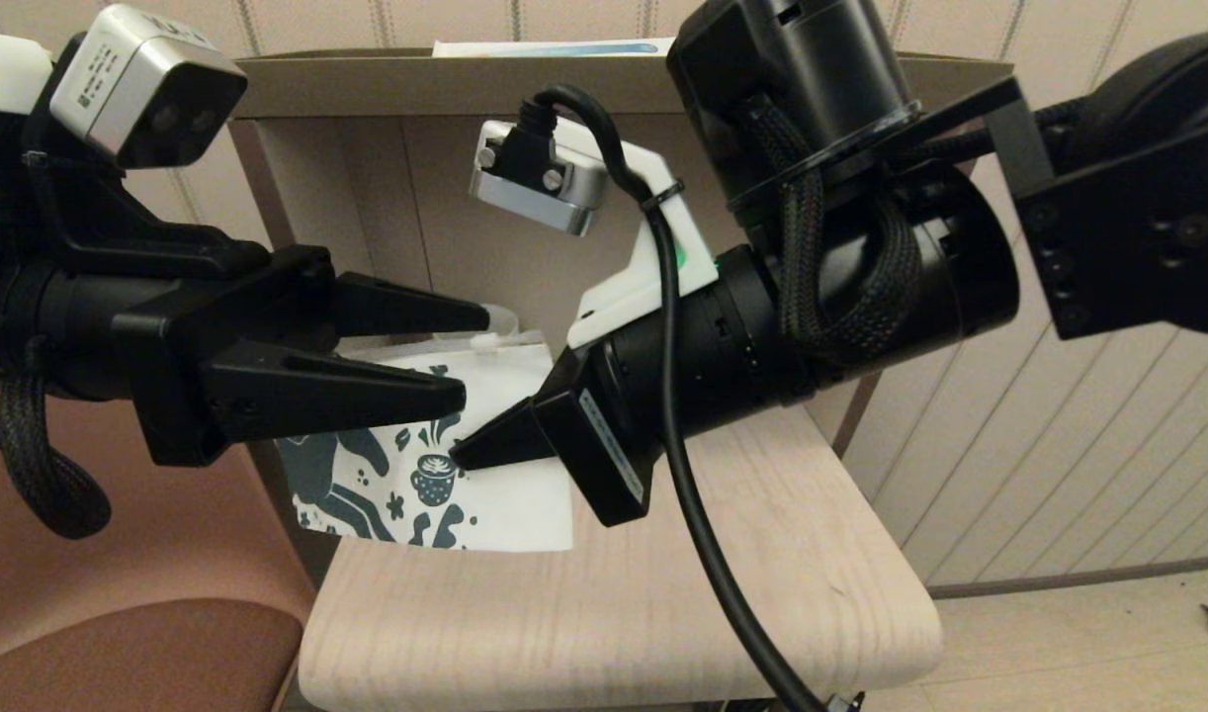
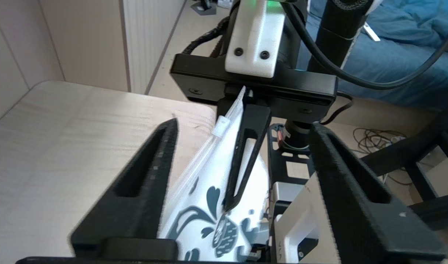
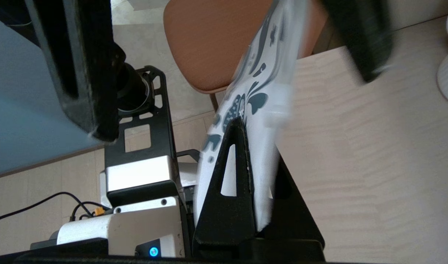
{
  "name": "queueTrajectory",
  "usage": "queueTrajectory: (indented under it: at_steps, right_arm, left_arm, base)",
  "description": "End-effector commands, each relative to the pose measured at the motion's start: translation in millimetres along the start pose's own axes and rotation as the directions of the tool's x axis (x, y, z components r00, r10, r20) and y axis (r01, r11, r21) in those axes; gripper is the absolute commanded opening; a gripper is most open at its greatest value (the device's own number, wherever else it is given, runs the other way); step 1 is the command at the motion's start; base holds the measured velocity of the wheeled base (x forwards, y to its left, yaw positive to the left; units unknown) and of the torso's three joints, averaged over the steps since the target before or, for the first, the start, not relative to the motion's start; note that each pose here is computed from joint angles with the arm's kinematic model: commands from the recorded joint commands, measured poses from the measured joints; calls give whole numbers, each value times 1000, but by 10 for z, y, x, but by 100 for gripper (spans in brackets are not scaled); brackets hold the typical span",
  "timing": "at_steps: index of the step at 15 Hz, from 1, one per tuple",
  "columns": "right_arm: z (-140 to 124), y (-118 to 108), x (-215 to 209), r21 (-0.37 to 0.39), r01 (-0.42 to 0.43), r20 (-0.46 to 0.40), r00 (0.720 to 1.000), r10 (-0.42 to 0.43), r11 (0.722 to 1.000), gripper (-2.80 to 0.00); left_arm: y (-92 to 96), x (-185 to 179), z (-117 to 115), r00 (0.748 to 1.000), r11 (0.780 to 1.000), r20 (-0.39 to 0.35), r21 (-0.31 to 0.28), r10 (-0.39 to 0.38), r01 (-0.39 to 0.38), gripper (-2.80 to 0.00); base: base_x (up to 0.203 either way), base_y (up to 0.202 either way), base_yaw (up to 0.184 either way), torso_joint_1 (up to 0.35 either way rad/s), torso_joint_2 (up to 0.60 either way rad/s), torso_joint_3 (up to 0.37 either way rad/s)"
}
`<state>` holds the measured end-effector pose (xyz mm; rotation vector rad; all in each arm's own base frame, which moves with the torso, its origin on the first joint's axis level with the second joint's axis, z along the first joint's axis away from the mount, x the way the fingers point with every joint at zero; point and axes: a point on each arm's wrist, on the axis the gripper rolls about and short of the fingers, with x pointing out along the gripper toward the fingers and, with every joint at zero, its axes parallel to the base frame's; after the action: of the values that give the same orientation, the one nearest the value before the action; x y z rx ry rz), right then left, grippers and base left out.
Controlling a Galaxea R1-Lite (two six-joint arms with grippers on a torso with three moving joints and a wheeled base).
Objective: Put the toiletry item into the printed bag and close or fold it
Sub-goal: Close the strorage bag and place it on the desk
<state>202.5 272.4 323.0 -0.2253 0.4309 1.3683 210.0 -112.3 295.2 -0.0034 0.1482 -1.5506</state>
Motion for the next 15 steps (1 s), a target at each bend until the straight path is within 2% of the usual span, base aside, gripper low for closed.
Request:
queueTrajectory:
  at_steps: [1, 15]
  right_arm:
    - [-8, 17, -11, 0, -6, -4, 1000, 6, 1000, -280]
    - [-13, -18, 54, 3, -6, -9, 1000, 6, 1000, -280]
  left_arm:
    - [18, -10, 3, 1000, 1000, 2, 0, 1, -1, 0]
    - [33, -6, -31, 1000, 1000, -4, -17, -5, 5, 0]
  base:
    - [0, 0, 0, 0, 0, 0]
    - [0, 0, 0, 0, 0, 0]
